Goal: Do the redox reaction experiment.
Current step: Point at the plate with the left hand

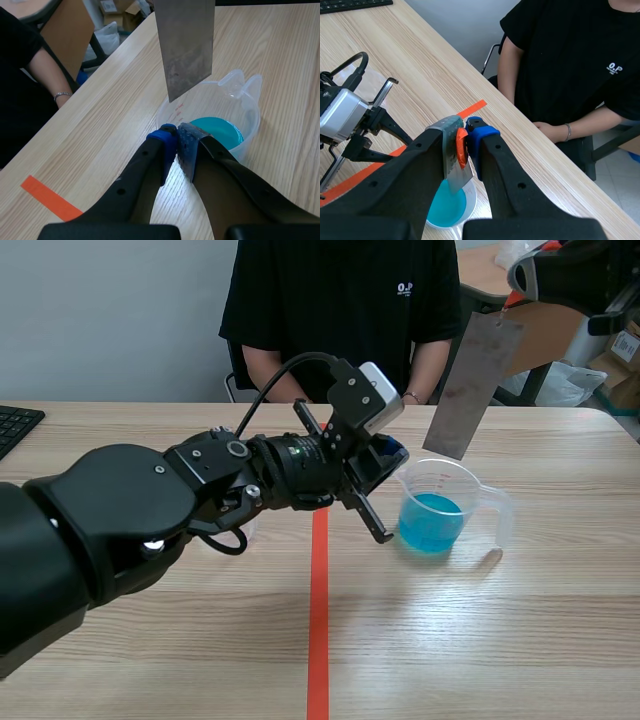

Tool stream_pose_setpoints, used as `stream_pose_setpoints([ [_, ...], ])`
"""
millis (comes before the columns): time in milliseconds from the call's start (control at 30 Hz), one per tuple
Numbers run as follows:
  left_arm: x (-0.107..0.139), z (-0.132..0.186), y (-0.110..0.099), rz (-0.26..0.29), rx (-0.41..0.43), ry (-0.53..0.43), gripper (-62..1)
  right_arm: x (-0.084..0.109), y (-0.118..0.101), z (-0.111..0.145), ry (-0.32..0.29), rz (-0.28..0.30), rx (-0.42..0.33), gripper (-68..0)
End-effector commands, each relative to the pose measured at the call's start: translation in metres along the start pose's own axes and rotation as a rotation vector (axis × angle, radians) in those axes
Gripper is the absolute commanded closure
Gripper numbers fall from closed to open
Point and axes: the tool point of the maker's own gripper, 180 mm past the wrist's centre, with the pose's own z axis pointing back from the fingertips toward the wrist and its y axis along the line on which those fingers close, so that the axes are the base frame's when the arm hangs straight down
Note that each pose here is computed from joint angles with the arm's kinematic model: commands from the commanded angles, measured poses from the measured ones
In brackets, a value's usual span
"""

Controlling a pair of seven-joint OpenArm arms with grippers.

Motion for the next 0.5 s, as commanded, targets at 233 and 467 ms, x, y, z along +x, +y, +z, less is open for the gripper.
stream_pose_setpoints([
  [233,0.0296,-0.0160,0.0095,-0.024,0.033,-0.068,-4.4,0.0170,-0.0074,0.0039,-0.038,0.030,-0.018,-1.5],
  [467,0.0268,-0.0159,0.0128,-0.027,0.048,-0.065,-4.4,0.0170,-0.0074,0.0039,-0.039,0.030,-0.018,-1.5],
])
